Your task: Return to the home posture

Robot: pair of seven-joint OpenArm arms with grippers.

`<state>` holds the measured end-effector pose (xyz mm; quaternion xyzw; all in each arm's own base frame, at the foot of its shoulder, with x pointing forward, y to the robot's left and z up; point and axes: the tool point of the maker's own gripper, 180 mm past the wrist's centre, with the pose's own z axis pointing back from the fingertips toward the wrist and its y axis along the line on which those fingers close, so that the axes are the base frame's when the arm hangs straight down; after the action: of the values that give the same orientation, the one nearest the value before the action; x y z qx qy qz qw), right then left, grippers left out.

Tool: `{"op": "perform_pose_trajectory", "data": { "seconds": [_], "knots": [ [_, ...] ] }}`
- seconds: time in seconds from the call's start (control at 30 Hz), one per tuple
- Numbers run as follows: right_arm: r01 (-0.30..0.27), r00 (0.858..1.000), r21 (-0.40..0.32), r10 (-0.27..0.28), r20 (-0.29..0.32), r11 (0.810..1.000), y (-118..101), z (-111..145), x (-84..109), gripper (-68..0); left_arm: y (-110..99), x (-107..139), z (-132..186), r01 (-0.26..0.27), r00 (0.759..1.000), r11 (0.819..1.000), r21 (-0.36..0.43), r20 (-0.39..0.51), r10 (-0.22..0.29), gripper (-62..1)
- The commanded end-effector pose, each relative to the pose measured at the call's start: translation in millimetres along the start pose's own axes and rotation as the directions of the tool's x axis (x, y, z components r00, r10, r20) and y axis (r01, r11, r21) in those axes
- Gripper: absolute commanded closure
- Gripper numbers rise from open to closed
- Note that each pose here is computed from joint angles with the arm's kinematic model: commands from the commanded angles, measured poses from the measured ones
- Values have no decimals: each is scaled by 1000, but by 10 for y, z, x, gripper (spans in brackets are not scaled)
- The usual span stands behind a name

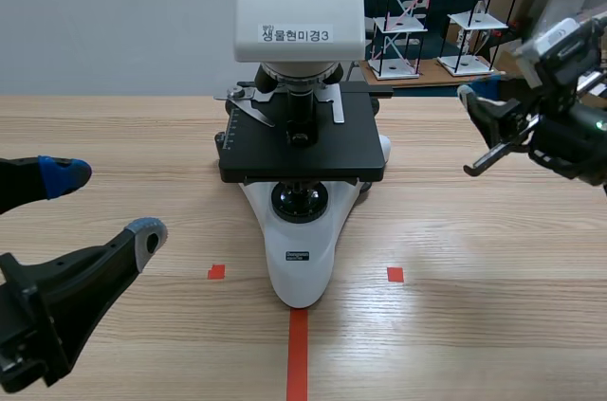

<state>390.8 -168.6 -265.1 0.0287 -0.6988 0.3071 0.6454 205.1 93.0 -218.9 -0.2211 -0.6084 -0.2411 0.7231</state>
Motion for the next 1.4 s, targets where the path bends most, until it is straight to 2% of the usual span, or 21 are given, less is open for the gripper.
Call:
{"op": "perform_pose_trajectory", "data": {
  "seconds": [0.0,0.13,0.17,0.33,0.43,0.57,0.67,0.73,0.87,0.97,1.1,1.37],
  "knots": [
    [-16,999,-29,17,42,999,-21,168,78,-216,4,40,11,-3,1000,1000,4,17,3,-553],
    [1,993,1,-1,115,1000,225,536,185,-467,4,40,11,-3,1000,1000,4,17,3,-553],
    [13,992,4,-13,126,1000,278,614,211,-503,4,40,11,-3,1000,1000,4,17,3,-553],
    [46,991,25,-48,123,999,494,977,324,-559,4,40,11,-3,1000,1000,4,17,3,-553],
    [51,994,62,-57,92,997,636,1149,411,-596,4,40,11,-3,1000,1000,4,17,3,-553],
    [143,989,100,-144,8,985,760,1302,519,-609,4,40,11,-3,1000,1000,4,17,3,-553],
    [235,972,100,-234,-20,967,799,1387,666,-609,4,40,11,-3,1000,1000,4,17,3,-553],
    [269,963,116,-267,-27,956,850,1420,781,-609,4,40,11,-3,1000,1000,4,17,3,-553],
    [275,961,128,-270,-57,953,924,1466,931,-609,4,41,11,-3,1000,1000,4,17,3,-553],
    [275,961,133,-270,-57,952,944,1493,983,-609,4,41,11,-3,1000,1000,4,17,3,-553],
    [306,951,174,-295,-89,936,1036,1510,959,-609,4,40,11,-3,1000,1000,4,17,3,-553],
    [306,951,176,-294,-93,936,1042,1511,953,-609,4,40,11,-3,1000,1000,4,17,3,-553]
  ]
}}
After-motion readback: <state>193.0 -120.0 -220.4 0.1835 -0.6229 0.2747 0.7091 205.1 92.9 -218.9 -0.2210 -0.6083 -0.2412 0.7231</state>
